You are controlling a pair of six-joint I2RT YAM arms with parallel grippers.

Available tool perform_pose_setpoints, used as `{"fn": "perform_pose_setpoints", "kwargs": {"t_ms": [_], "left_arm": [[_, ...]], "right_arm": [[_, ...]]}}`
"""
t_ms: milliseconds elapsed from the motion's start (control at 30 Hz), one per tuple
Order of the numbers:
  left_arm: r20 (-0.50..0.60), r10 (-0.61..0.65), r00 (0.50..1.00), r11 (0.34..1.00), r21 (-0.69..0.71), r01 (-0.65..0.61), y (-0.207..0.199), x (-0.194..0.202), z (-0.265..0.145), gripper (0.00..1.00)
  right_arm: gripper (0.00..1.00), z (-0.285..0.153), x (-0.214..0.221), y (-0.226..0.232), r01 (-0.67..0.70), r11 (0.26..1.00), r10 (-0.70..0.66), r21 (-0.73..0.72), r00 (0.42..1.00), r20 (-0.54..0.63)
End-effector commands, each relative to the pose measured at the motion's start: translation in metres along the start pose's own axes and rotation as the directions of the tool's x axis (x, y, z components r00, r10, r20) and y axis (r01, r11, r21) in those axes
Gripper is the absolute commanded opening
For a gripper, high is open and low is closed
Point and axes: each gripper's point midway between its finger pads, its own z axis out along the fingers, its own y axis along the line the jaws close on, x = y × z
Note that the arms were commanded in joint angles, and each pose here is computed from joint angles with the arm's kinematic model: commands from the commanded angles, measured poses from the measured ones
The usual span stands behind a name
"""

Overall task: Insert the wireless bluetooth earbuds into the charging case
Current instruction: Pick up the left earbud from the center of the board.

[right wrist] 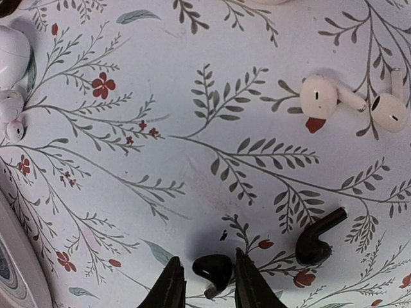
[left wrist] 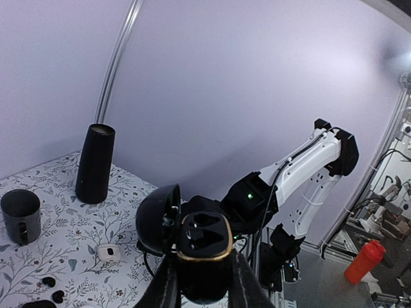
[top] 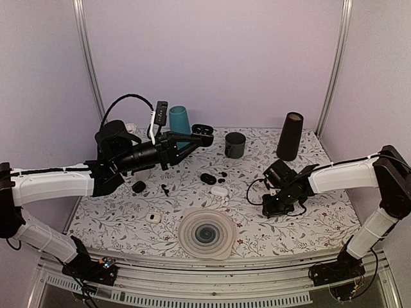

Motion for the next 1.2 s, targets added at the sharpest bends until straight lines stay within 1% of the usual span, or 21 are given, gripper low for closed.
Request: {"fn": "perform_pose_setpoints", "kwargs": {"t_ms": [0, 633, 900, 1167], "left_arm": [[0.014, 0.003, 1.0, 1.0, -0.006, -0.003, 0.003, -0.006, -0.002, 0.0], [0.017, 0.006, 1.0, 1.0, -0.005, -0.006, 0.001, -0.007, -0.003, 0.0], [0.022, 0.009, 1.0, 1.0, -0.01, -0.009, 0.002, -0.009, -0.003, 0.0], [0.022, 0.009, 1.0, 1.0, -0.015, -0.009, 0.003, -0.008, -0.004, 0.0]], "right_arm": [[0.27, -0.007, -0.007, 0.003, -0.004, 1.0, 0.004, 0.003, 1.0, 0.027], [0.25, 0.004, -0.009, 0.001, 0.019, 0.999, -0.019, 0.032, 1.0, 0.011], [0.24, 0.005, -0.006, 0.002, 0.061, 0.994, -0.061, 0.09, 0.998, -0.004], [0.24, 0.005, -0.003, 0.0, 0.068, 0.991, -0.067, 0.119, 0.998, -0.013]]}}
